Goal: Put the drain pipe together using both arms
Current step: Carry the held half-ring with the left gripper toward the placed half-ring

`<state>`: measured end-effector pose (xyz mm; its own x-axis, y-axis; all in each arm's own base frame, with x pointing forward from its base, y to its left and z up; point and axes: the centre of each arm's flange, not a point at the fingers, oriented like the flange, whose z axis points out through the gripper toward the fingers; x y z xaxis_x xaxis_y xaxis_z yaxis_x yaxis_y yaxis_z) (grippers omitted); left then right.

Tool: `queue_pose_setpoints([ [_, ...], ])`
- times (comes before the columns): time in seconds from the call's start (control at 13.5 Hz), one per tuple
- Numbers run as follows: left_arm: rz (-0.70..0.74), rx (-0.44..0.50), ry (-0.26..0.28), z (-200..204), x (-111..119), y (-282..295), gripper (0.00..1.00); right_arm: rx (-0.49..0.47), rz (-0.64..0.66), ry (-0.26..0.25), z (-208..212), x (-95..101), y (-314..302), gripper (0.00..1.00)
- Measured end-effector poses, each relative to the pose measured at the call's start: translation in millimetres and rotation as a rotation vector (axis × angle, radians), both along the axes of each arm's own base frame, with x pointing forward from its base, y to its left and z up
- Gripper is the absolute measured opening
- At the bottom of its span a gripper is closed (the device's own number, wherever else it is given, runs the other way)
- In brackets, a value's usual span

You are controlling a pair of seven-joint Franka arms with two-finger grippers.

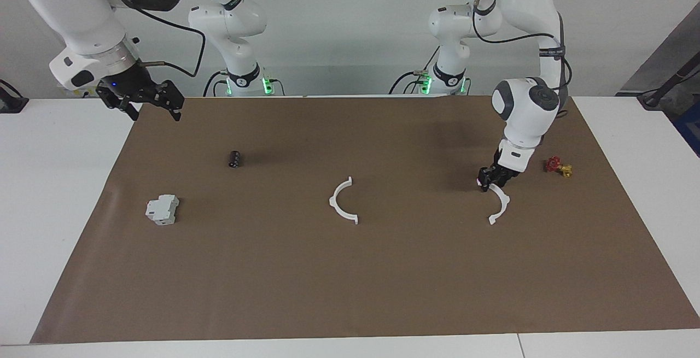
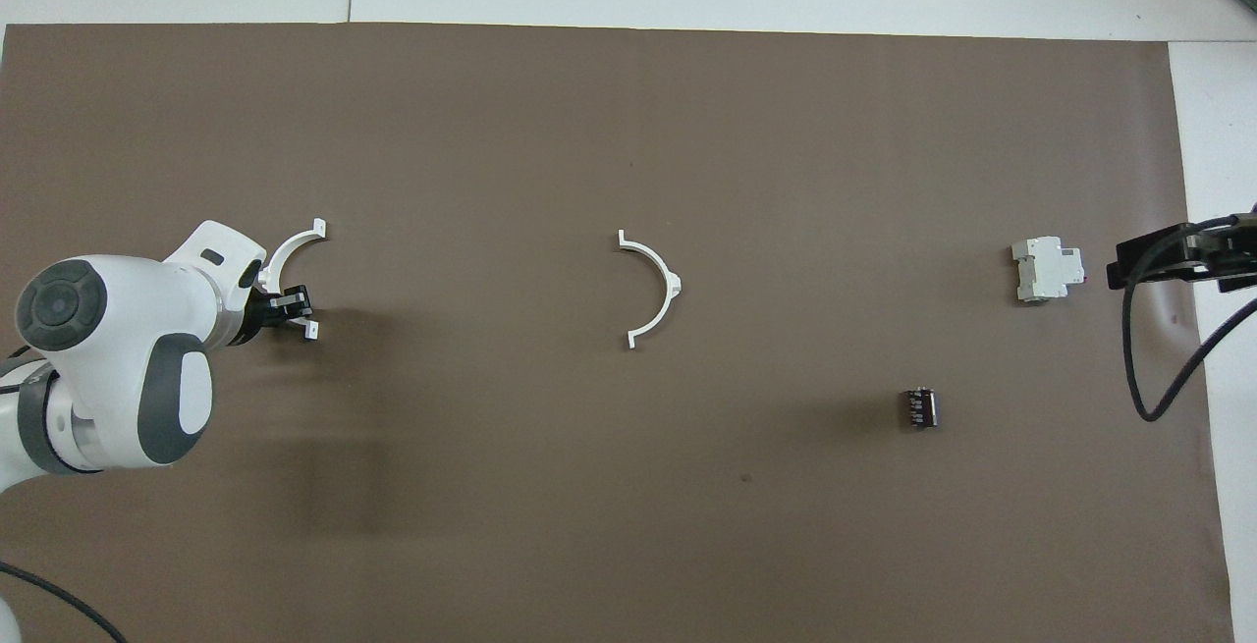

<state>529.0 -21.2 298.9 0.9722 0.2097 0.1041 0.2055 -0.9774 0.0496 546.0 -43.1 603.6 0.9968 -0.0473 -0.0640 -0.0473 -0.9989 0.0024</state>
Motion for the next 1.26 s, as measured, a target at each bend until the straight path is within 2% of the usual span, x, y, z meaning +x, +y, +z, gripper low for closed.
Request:
queue_pose_setpoints([
  [0.15, -0.007, 0.0, -0.004, 2, 1, -4, 0.1, 0.0, 0.001, 0.0, 0, -0.1, 1, 1.0],
  [0.22, -0.022, -0.001, -0.007, 5, 4, -12, 0.07, 0.0, 0.002, 0.0, 0, 0.0, 1, 1.0],
  [0.45, 0.046, -0.022, 0.015, 39, 19, -69, 0.07, 0.0, 0.003, 0.0, 0, 0.0, 1, 1.0],
  [0.67, 0.214, -0.056, 0.022, 59, 10, -155, 0.07, 0.0, 0.003, -0.001, 0, 0.0, 1, 1.0],
  [0.82, 0.354, -0.06, 0.027, 57, -2, -189, 0.07, 0.001, 0.003, -0.001, 0, 0.0, 1, 1.0],
  [1.04, 0.458, -0.054, 0.034, 48, -5, -201, 0.07, 0.001, 0.003, -0.001, 0, 0.0, 1, 1.0],
  [1.26, 0.592, -0.064, 0.043, 35, -10, -256, 0.07, 0.001, 0.003, -0.001, 0, -0.1, 1, 1.0],
])
